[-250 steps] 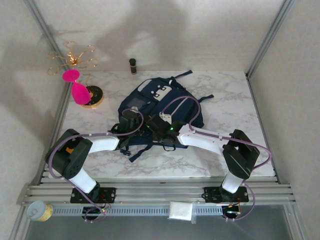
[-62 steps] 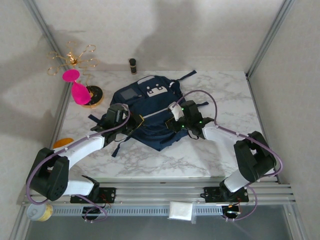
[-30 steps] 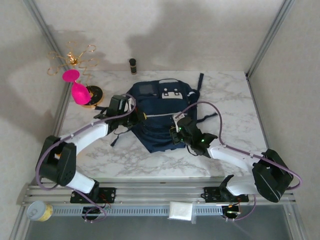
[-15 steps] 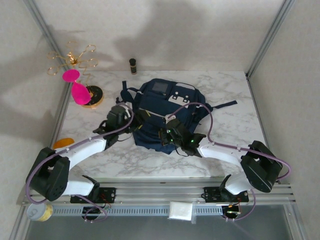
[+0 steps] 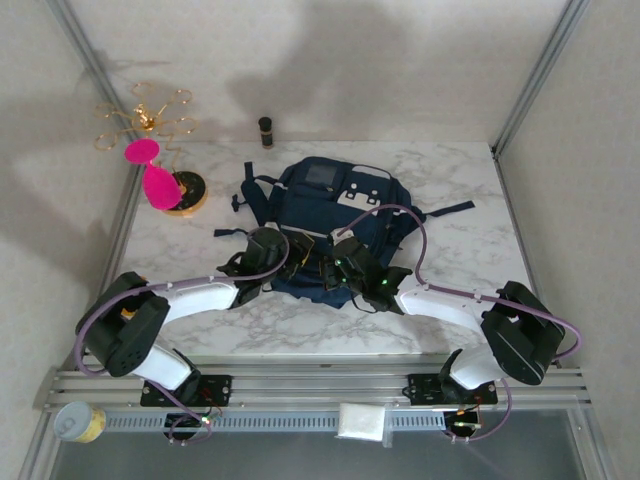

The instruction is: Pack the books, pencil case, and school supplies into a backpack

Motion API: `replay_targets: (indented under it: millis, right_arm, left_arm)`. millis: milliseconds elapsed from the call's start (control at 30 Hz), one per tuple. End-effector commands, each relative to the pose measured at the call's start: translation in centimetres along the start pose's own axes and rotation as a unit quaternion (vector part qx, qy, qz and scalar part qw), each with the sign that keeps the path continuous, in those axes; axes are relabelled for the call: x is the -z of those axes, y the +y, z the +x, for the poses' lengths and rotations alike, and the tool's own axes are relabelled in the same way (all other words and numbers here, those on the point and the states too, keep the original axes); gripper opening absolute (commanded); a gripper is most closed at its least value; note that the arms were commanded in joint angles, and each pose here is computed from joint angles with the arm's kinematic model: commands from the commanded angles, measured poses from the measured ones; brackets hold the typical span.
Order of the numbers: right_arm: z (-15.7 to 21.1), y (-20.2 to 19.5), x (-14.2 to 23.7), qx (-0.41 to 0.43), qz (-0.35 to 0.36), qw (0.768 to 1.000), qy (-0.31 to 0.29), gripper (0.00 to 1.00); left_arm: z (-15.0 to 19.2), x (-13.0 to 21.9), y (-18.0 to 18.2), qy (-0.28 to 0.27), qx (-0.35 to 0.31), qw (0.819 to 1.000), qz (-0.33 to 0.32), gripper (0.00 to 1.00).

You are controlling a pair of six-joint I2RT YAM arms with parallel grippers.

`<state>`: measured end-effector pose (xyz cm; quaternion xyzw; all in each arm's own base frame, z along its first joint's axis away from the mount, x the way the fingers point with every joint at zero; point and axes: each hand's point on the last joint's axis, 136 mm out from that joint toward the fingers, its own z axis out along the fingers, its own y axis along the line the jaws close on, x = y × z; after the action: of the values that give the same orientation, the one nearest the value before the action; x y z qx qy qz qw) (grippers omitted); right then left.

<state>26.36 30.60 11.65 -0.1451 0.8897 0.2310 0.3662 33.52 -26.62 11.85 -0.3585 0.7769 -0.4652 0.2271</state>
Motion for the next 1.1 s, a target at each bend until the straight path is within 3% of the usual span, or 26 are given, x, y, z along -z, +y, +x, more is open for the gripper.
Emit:
replay_targets:
  millis: [0,100,267,433,1067]
  right_arm:
    - [-1.2,1.8,0.6,0.004,-0.022,1.0,-0.017,0.0]
    - [-1.4,0.7,1.5,0.002,0.004,1.0,-0.019,0.0]
    - [0.1,-1.2,3.5,0.001,0.039,0.999,0.004,0.0]
    - [1.7,-4.7,5.1,-0.008,0.084,0.996,0.011,0.0]
    - [-3.9,-14.3,5.9,-0.009,0.2,0.979,-0.041,0.0]
  left_arm:
    - [-0.8,-0.5,-0.4,-0.034,0.011,0.999,0.002,0.14]
    - [-2.8,-0.2,1.1,-0.064,-0.002,0.998,-0.028,0.0]
    - [-6.3,1.3,2.8,-0.107,-0.014,0.992,-0.065,0.0]
    - [-9.1,2.1,3.2,-0.115,-0.039,0.989,-0.085,0.0]
    - [-13.2,2.1,3.5,-0.113,-0.128,0.973,-0.153,0.0]
